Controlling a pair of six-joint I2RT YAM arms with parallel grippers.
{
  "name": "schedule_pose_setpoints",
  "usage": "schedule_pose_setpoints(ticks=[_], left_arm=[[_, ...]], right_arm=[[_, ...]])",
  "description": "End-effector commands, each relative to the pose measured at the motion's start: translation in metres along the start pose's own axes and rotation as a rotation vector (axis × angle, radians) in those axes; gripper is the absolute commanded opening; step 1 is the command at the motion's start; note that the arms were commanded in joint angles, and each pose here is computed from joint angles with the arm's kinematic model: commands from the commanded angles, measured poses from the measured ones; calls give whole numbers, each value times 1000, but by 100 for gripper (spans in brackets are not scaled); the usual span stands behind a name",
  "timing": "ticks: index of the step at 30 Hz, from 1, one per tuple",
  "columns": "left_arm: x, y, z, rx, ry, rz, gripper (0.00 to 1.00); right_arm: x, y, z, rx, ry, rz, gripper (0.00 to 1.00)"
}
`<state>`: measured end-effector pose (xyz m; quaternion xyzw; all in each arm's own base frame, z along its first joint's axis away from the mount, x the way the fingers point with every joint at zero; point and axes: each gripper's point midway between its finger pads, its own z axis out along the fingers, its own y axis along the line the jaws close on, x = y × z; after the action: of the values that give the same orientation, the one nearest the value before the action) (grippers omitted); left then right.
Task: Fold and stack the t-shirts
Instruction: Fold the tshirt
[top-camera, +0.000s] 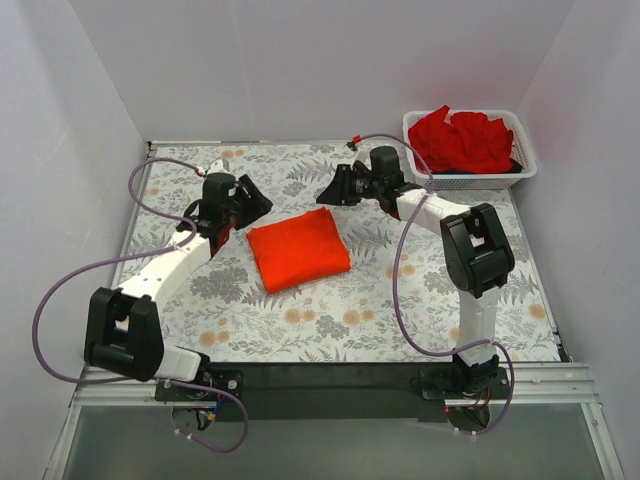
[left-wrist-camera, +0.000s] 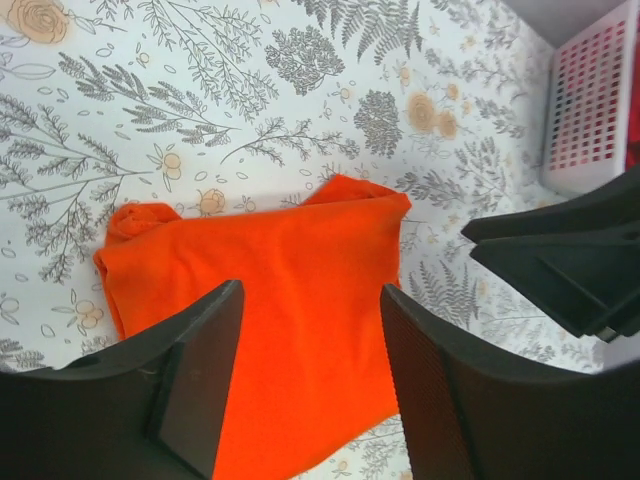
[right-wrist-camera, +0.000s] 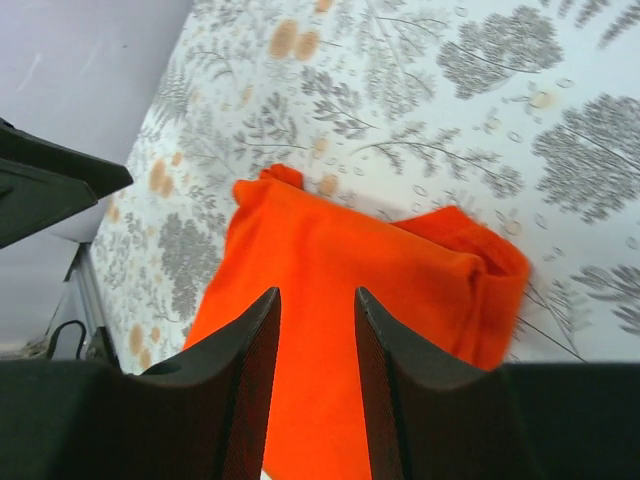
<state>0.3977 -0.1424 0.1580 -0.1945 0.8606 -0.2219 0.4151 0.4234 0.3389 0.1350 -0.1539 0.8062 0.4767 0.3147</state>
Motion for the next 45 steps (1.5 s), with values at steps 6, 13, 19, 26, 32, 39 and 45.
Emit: schedule_pose_setpoints(ticks=[6,13,19,26,32,39,45], left_arm=[[22,38,13,-37,-3,-132,42],[33,68,65,-100,89,-196,29],[52,97,94,-157,152,-234,25],[42,100,98,-146,155,-197,37],[-11,47,63,-7,68,-121,63],[8,4,0,79,48,-103,62],[91,0,-24,149,211,-152,37]], right_arm=[[-5,35,45,-185,-4,25,42],[18,-32,67,-90,2,148,43],[40,-101,57,-9,-14,301,42],[28,-97,36,-37,-33,295,42],[-14,-37,-1,-100,-97,200,42],[9,19,-33,-174,-49,157,42],[68,30,-43,-201,62,163,36]])
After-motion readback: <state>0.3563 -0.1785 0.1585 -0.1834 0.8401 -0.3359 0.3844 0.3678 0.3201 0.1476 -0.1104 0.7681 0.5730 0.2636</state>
